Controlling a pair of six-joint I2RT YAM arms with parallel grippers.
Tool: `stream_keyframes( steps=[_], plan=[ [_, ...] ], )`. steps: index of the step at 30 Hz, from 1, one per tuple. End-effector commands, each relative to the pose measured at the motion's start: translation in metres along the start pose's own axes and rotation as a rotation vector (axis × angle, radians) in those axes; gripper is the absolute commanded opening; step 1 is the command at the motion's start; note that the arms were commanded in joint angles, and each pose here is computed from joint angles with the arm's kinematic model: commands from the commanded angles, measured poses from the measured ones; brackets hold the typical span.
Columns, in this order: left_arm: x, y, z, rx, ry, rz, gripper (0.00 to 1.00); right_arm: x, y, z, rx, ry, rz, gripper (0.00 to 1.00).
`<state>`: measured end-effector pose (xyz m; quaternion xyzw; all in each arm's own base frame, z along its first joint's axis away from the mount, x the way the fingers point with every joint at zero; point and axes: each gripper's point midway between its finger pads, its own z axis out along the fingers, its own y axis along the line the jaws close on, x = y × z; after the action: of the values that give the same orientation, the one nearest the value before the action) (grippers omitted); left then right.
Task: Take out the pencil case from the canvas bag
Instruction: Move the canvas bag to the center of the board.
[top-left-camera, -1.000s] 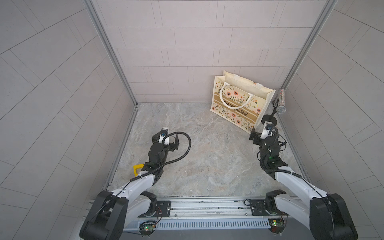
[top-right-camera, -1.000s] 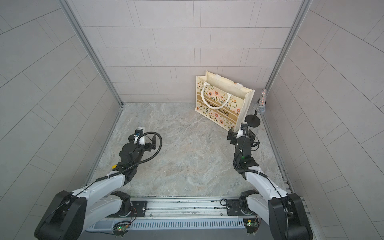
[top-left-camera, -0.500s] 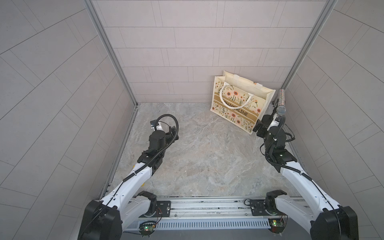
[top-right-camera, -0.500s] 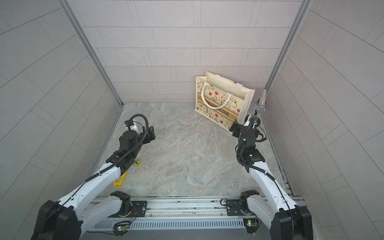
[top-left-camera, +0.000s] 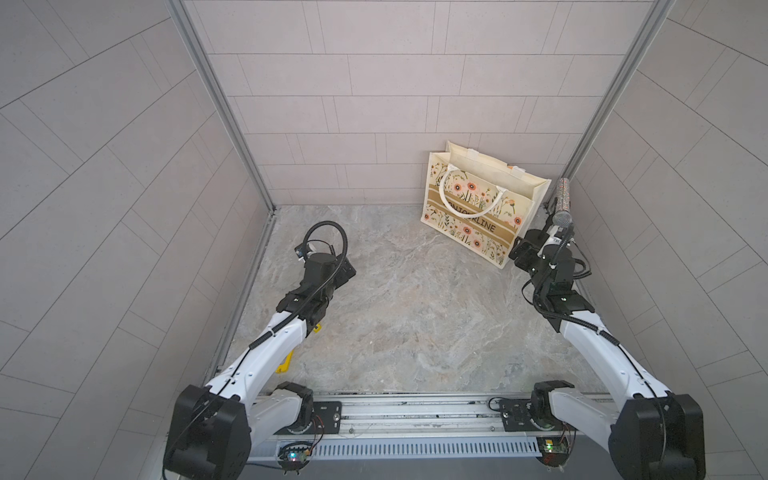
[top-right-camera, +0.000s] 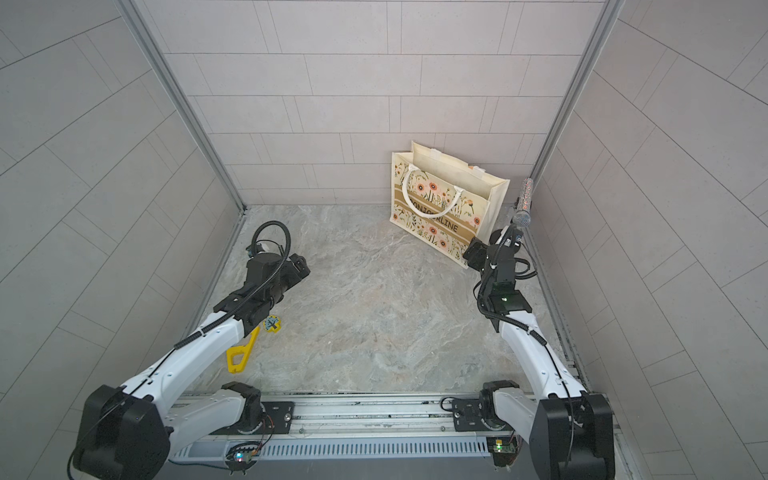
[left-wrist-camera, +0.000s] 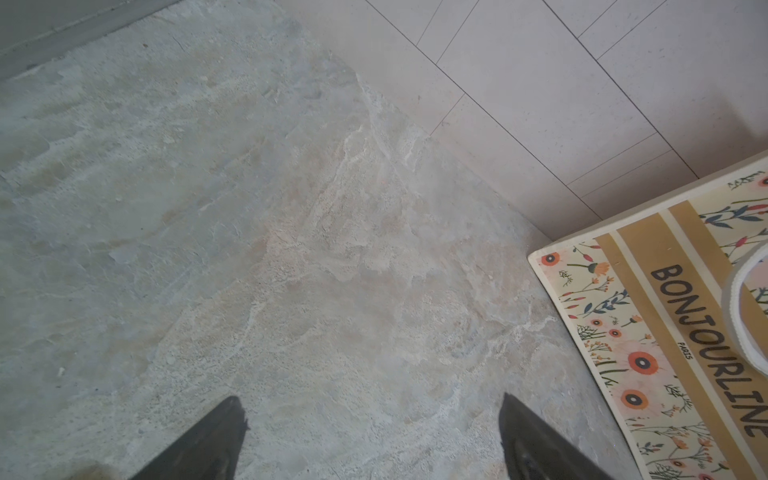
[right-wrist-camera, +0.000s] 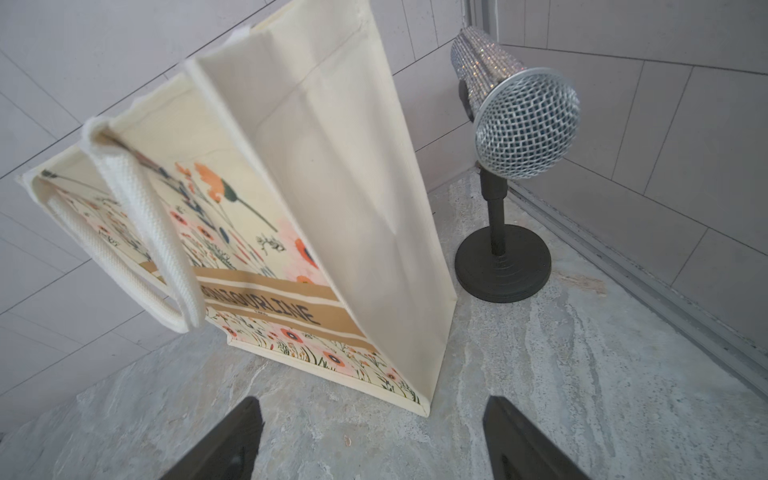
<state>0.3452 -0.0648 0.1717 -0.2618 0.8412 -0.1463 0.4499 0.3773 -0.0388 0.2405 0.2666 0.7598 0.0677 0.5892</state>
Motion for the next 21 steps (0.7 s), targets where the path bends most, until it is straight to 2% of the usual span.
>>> stream_keyframes(
  steps=[1, 4, 8, 13, 17, 21],
  plan=[
    [0.004, -0.021, -0.004, 0.042, 0.034, -0.011, 1.00, -0.021, 0.003, 0.007, -0.047, 0.010, 0.093, 0.86],
    [0.019, -0.038, 0.003, 0.040, 0.108, 0.038, 1.00, -0.035, 0.004, 0.014, -0.075, -0.001, 0.105, 0.85],
    [0.040, -0.066, 0.010, 0.033, 0.194, 0.165, 1.00, -0.049, 0.021, 0.028, -0.153, 0.007, 0.054, 0.82],
    [0.041, -0.075, 0.013, 0.049, 0.221, 0.171, 1.00, -0.055, 0.033, 0.043, -0.238, 0.019, 0.005, 0.75],
    [0.045, -0.096, 0.009, 0.207, 0.207, 0.153, 1.00, -0.053, 0.033, 0.054, -0.244, 0.048, -0.051, 0.65],
    [0.048, -0.107, 0.005, 0.278, 0.222, 0.198, 1.00, -0.051, 0.037, 0.063, -0.282, 0.070, -0.076, 0.62]
  ],
)
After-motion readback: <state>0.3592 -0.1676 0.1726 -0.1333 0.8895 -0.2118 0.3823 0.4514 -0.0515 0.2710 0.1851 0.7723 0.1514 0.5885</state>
